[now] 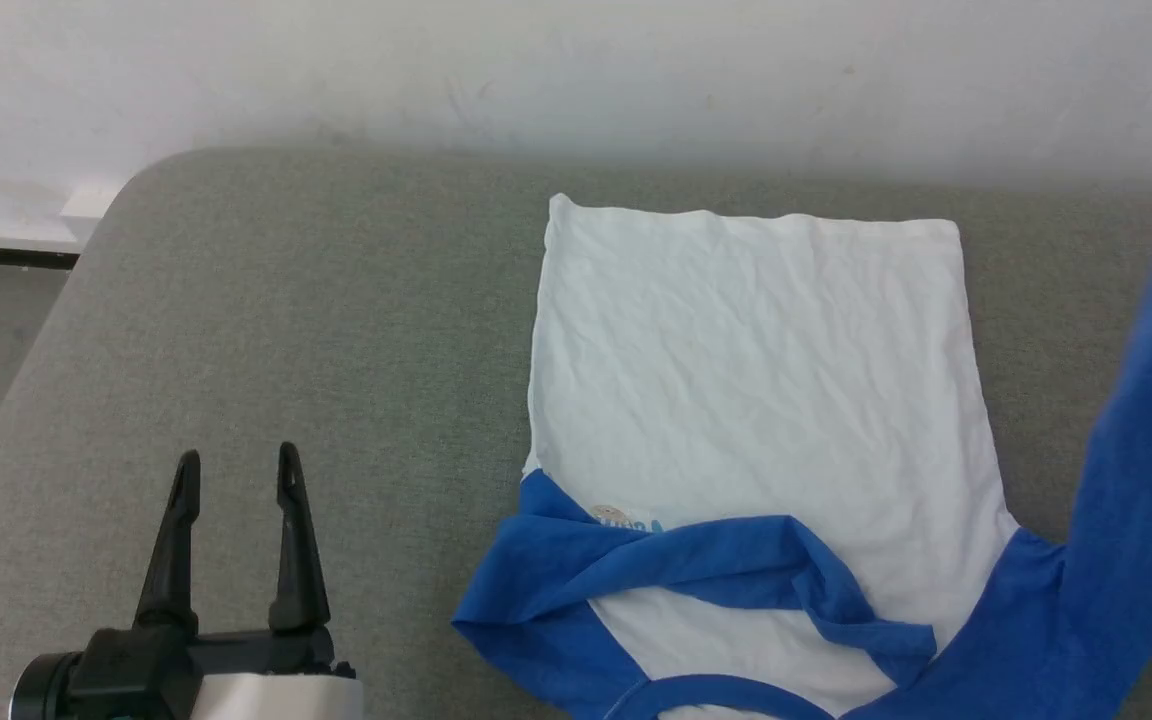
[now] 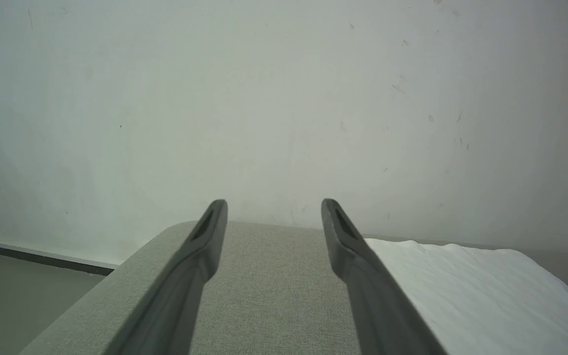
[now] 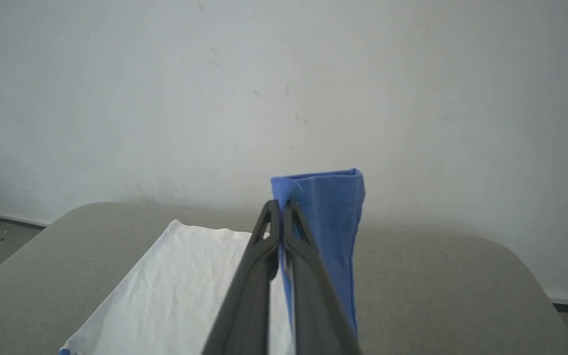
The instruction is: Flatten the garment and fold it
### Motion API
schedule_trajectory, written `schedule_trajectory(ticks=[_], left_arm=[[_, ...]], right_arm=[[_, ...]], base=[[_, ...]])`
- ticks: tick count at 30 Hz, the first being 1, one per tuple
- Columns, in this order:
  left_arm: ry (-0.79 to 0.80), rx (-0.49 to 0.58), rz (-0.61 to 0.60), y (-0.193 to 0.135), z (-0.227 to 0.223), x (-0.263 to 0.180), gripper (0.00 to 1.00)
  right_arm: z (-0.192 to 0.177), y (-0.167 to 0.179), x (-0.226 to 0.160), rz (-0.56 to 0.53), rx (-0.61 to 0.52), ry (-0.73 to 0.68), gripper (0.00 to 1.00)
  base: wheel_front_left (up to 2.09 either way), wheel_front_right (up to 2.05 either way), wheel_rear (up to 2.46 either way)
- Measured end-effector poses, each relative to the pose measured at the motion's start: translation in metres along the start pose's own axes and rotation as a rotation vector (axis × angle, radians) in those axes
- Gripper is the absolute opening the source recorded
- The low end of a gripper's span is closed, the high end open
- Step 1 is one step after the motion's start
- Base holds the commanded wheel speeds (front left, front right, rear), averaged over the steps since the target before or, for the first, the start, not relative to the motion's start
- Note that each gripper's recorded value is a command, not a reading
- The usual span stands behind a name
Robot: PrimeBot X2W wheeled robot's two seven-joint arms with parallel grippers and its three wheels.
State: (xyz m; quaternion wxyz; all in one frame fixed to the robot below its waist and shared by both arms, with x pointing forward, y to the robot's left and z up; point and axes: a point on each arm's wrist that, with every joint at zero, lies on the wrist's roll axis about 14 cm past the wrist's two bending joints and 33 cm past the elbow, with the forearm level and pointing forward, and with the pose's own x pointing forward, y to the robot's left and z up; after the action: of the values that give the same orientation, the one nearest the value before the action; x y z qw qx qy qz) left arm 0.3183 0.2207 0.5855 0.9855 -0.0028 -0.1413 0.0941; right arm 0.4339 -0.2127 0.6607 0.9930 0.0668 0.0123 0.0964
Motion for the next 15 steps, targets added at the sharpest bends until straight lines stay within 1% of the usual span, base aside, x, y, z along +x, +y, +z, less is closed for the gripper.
schedule_trajectory(ticks=[5,8,12,15], left_arm=[[0.011,0.0,0.001,0.0,-0.003,-0.002,1.0],[0.02,0.0,0.006,0.001,-0.005,-0.002,1.0],[0.021,-0.003,0.024,0.003,-0.005,-0.003,1.0],[0.023,-0.001,0.045,0.008,-0.006,-0.004,1.0]], right_arm=[[-0.039,0.086,0.016,0.238,0.011,0.107,0.0],[-0.069,0.13,0.019,0.356,0.011,0.188,0.0],[-0.113,0.175,0.019,0.47,0.023,0.301,0.0],[-0.142,0.2,0.019,0.531,0.02,0.365,0.0]], base=[[0.0,0.0,0.0],[0.0,0.0,0.0],[0.0,0.0,0.0],[0.0,0.0,0.0]])
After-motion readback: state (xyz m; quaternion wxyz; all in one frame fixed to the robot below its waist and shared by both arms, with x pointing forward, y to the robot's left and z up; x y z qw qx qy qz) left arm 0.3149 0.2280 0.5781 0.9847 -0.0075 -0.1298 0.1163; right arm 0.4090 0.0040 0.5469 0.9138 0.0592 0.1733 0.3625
